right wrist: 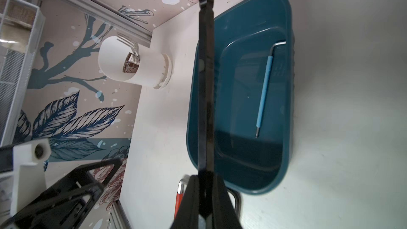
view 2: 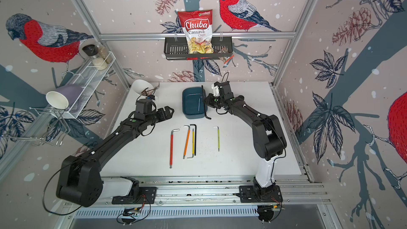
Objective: Put the hex key on the desktop into the storage box
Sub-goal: Place the Allen key in the storage box.
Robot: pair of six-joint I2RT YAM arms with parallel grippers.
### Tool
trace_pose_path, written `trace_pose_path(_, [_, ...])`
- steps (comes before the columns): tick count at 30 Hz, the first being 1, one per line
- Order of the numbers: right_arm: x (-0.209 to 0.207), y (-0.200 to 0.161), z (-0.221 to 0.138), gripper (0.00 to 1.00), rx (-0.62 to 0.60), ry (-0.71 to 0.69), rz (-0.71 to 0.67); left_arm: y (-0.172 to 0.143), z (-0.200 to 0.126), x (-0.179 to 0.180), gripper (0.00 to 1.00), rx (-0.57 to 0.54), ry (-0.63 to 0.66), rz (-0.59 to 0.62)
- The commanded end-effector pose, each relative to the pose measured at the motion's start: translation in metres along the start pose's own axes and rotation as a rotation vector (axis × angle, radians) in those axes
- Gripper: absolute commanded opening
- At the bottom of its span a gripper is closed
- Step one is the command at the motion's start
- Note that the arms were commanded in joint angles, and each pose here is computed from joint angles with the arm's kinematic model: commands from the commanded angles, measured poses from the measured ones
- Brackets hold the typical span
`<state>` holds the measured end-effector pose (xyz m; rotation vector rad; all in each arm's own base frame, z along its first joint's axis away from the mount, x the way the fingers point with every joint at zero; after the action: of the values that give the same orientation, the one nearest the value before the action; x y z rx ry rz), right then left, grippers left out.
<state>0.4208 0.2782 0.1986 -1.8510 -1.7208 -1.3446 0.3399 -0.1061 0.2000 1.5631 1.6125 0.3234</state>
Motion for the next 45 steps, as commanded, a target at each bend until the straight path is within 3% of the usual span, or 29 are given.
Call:
trace_pose_path(1, [0.014, 0.011, 0.024, 0.00, -0.019, -0.008, -0.009, 0.002, -0.005, 0.007, 0.96, -0.014, -0.015, 0.001])
trace_pose_path(9, [0.026, 0.022, 0.079, 0.00, 0.004, 0.014, 0.013, -0.005, -0.005, 0.010, 0.96, -0.010, -0.036, 0.000])
trace_pose_path(23, [-0.016, 0.037, 0.124, 0.00, -0.019, -0.122, -0.011, -0.006, 0.000, 0.010, 0.96, 0.010, -0.044, -0.003])
trace_pose_path(26, [-0.020, 0.036, 0.126, 0.06, -0.013, -0.127, -0.014, -0.006, -0.001, 0.010, 0.96, 0.014, -0.044, -0.008])
trace_pose_path(30, [-0.019, 0.034, 0.121, 0.37, 0.001, -0.135, -0.036, -0.005, -0.001, 0.009, 0.96, 0.017, -0.047, -0.016])
trace_pose_path(35, [-0.006, 0.033, 0.105, 0.54, 0.001, -0.132, -0.073, -0.008, 0.002, 0.008, 0.96, 0.028, -0.064, -0.033])
trace_pose_path(45, [0.031, 0.018, 0.028, 0.62, -0.062, -0.158, -0.163, -0.008, 0.002, -0.001, 0.96, 0.033, -0.084, -0.038])
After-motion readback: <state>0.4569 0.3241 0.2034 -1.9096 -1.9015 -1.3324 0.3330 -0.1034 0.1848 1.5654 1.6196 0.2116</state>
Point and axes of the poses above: each gripper's point midway between its finger pads, its own z axis out along the fingers, its own x axis along the line the jaws close on, y = z × x, the point moved 5 cm from there along -z, back along the fingers, and after that the axes turned 9 degrees about z, right-handed, at the moved point
